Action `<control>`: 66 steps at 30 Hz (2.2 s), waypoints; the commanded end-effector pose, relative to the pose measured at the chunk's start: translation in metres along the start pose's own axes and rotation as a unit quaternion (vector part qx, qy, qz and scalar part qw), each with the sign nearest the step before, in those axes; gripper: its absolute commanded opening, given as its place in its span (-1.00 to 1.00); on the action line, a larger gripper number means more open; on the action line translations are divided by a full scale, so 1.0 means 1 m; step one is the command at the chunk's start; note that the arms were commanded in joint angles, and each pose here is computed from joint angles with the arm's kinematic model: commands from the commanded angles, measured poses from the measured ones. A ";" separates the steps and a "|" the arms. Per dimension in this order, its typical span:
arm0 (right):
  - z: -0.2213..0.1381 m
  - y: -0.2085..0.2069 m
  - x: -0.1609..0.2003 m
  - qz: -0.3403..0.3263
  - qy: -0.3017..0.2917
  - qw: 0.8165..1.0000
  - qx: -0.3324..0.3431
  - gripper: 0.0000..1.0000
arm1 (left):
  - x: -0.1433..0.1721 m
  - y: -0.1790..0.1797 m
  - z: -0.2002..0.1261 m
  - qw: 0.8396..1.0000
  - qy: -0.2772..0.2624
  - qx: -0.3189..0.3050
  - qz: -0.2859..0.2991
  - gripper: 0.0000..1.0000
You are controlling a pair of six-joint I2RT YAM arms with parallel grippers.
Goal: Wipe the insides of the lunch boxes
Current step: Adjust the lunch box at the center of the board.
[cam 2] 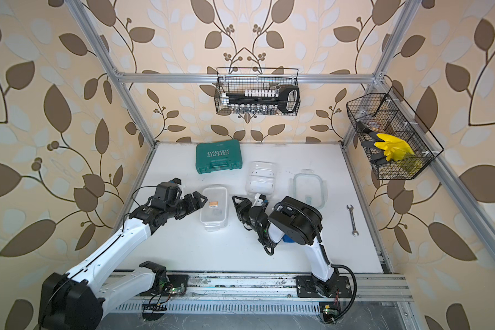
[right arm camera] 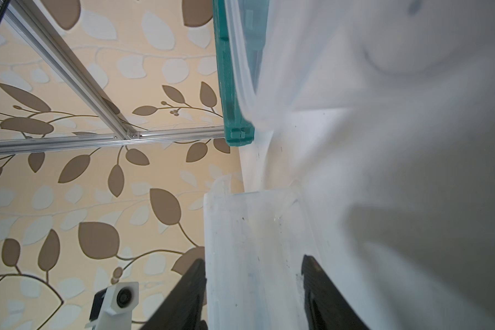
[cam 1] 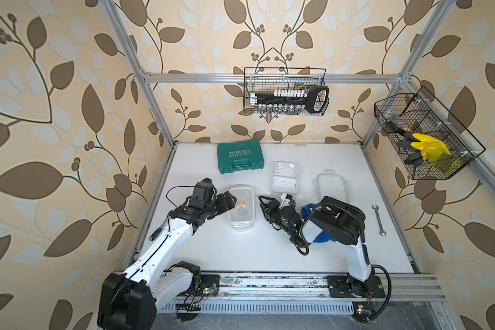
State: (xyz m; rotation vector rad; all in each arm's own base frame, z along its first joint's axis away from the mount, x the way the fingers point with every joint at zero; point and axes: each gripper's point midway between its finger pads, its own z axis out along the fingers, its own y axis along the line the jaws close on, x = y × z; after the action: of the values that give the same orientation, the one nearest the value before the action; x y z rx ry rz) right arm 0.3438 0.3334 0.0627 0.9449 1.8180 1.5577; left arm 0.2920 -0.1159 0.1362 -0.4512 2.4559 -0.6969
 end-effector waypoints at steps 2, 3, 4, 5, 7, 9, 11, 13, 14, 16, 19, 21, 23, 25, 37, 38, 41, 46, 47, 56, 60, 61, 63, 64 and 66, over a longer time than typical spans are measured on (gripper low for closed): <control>-0.003 -0.004 0.011 0.052 0.011 0.999 -0.009 0.10 | -0.029 -0.017 0.020 0.999 -0.018 0.003 0.038 0.68; -0.003 -0.006 0.013 0.057 0.012 0.998 -0.008 0.10 | -0.033 -0.020 0.023 0.999 -0.026 0.010 0.038 0.66; -0.003 -0.007 0.014 0.056 0.012 0.998 -0.007 0.10 | -0.037 -0.023 0.025 0.998 -0.035 0.019 0.040 0.65; -0.003 -0.007 0.017 0.056 0.011 0.998 -0.007 0.10 | -0.040 -0.023 0.028 0.998 -0.040 0.018 0.038 0.65; -0.004 -0.006 0.021 0.053 0.008 0.999 -0.010 0.10 | -0.041 -0.023 0.035 0.999 -0.035 0.016 0.037 0.63; -0.005 -0.004 0.023 0.050 0.007 0.999 -0.012 0.09 | -0.037 -0.022 0.045 0.999 -0.022 0.020 0.032 0.56; -0.006 -0.006 0.026 0.051 0.007 0.999 -0.010 0.09 | -0.035 -0.020 0.053 0.999 -0.019 0.024 0.026 0.49; -0.006 -0.008 0.030 0.052 0.010 0.999 -0.008 0.09 | -0.032 -0.018 0.057 0.999 -0.016 0.027 0.023 0.43; -0.006 -0.009 0.031 0.052 0.009 0.999 -0.008 0.09 | -0.030 -0.017 0.059 0.999 -0.014 0.028 0.022 0.40; -0.004 -0.010 0.033 0.054 0.010 0.998 -0.008 0.09 | -0.025 -0.018 0.060 0.999 -0.012 0.030 0.023 0.36; 0.000 -0.007 0.038 0.051 0.017 0.998 -0.013 0.08 | -0.019 -0.019 0.062 0.999 -0.005 0.029 0.026 0.29; 0.002 -0.005 0.038 0.049 0.018 0.999 -0.016 0.06 | -0.012 -0.021 0.064 0.999 0.004 0.033 0.025 0.19; 0.005 -0.004 0.039 0.050 0.023 0.998 -0.017 0.05 | -0.005 -0.023 0.065 0.999 0.012 0.032 0.026 0.16; 0.008 -0.004 0.037 0.053 0.026 0.998 -0.017 0.04 | 0.002 -0.024 0.063 0.999 0.016 0.025 0.029 0.16; 0.015 -0.002 0.028 0.052 0.042 0.998 -0.010 -0.01 | 0.031 -0.011 0.035 1.000 0.016 -0.009 0.023 0.25; 0.013 -0.003 0.026 0.053 0.039 0.998 -0.010 -0.01 | 0.029 -0.006 0.032 0.999 0.010 -0.024 0.026 0.28; 0.008 -0.007 0.024 0.056 0.034 0.998 -0.008 -0.01 | 0.021 0.007 0.023 0.998 -0.008 -0.062 0.029 0.39; 0.000 -0.008 0.021 0.054 0.028 0.998 -0.006 -0.01 | -0.012 0.019 -0.005 0.992 -0.059 -0.112 0.025 0.50; -0.001 -0.007 0.021 0.052 0.027 0.998 -0.006 0.00 | -0.022 0.018 -0.013 0.990 -0.075 -0.115 0.026 0.50; -0.014 -0.010 0.014 0.041 0.019 0.999 0.003 0.00 | -0.048 -0.045 -0.026 0.995 -0.091 0.010 0.048 -0.54; -0.024 -0.013 0.008 0.037 0.008 0.999 0.009 0.01 | -0.019 -0.042 0.008 0.998 -0.032 0.044 0.022 -1.00; -0.025 -0.013 0.007 0.037 0.008 0.999 0.010 0.01 | -0.013 -0.042 0.014 0.998 -0.023 0.052 0.014 -1.00; -0.024 -0.010 0.011 0.038 0.012 0.999 0.006 0.01 | -0.004 -0.037 0.025 0.998 -0.009 0.056 0.005 -1.00; -0.024 -0.009 0.014 0.038 0.015 0.999 0.005 0.01 | -0.001 -0.036 0.028 0.998 -0.006 0.057 0.004 -1.00; -0.023 -0.007 0.018 0.045 0.015 0.999 0.001 0.01 | 0.003 -0.037 0.033 0.998 0.001 0.067 0.000 -1.00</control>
State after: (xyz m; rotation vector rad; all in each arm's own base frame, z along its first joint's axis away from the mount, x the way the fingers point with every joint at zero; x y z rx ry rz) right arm 0.3183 0.3254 0.0465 0.9575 1.8611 1.5344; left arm 0.3073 -0.1405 0.1153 -0.4380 2.4634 -0.7116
